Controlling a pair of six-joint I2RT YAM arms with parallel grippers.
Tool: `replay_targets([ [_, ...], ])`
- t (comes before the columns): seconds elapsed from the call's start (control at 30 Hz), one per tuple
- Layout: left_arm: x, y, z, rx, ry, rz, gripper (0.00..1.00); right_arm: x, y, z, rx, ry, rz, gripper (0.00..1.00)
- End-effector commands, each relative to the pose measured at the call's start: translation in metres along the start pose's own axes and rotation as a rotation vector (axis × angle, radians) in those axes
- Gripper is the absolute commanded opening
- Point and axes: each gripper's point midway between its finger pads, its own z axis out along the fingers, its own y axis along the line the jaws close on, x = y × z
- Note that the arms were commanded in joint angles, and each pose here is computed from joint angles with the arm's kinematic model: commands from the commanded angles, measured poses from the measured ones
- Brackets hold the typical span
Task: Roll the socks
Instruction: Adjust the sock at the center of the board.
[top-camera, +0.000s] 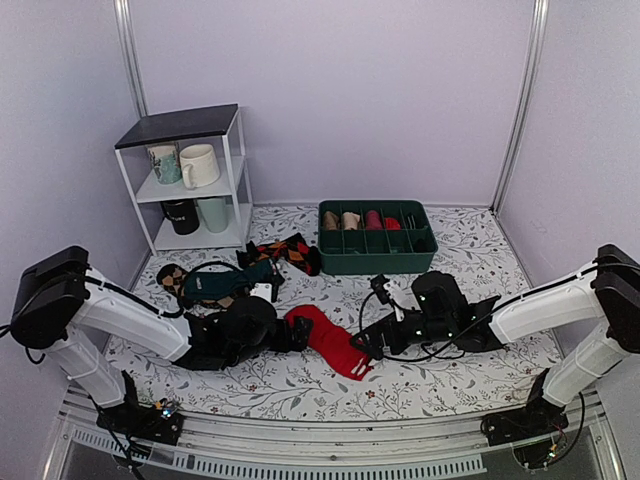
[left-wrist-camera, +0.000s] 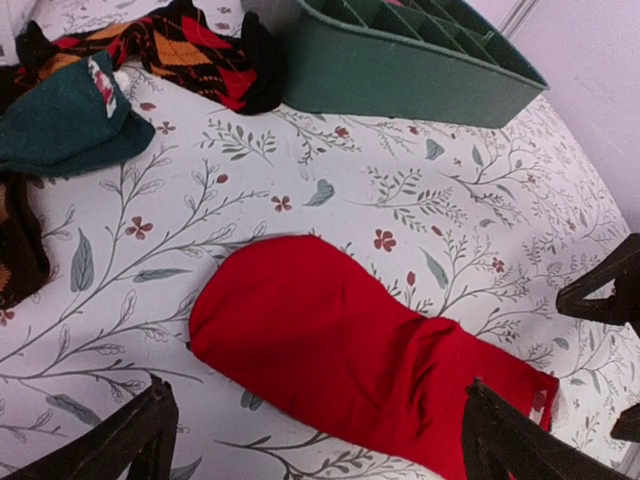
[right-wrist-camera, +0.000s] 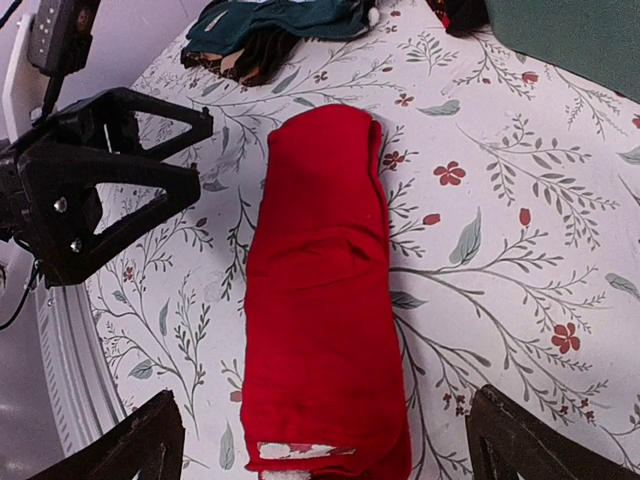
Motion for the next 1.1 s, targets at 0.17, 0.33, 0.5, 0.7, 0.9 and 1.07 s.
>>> replay_targets([
  [0.17, 0.031, 0.006, -0.019, -0.009, 0.113, -0.054, 1.0, 0.005, -0.015, 0.008, -0.002, 0.009, 0.028, 1.0],
  [0.33, 0.036, -0.005, -0.014, 0.038, 0.139, -0.054, 0.99, 0.009, -0.01, 0.011, -0.041, 0.024, 0.034, 1.0],
  [0.5, 0.041, -0.008, -0.009, 0.055, 0.16, -0.062, 1.0, 0.017, -0.004, 0.011, -0.088, 0.049, 0.045, 1.0],
  [0.7, 0.048, -0.001, 0.0, 0.059, 0.194, -0.095, 0.99, 0.025, -0.005, 0.009, -0.089, 0.065, 0.067, 1.0],
  [0.9, 0.048, -0.002, 0.009, 0.066, 0.207, -0.101, 1.0, 0.033, -0.004, 0.009, -0.103, 0.089, 0.081, 1.0],
  [1.07, 0.047, -0.004, 0.017, 0.09, 0.203, -0.111, 0.99, 0.054, -0.006, 0.012, -0.114, 0.144, 0.109, 1.0],
])
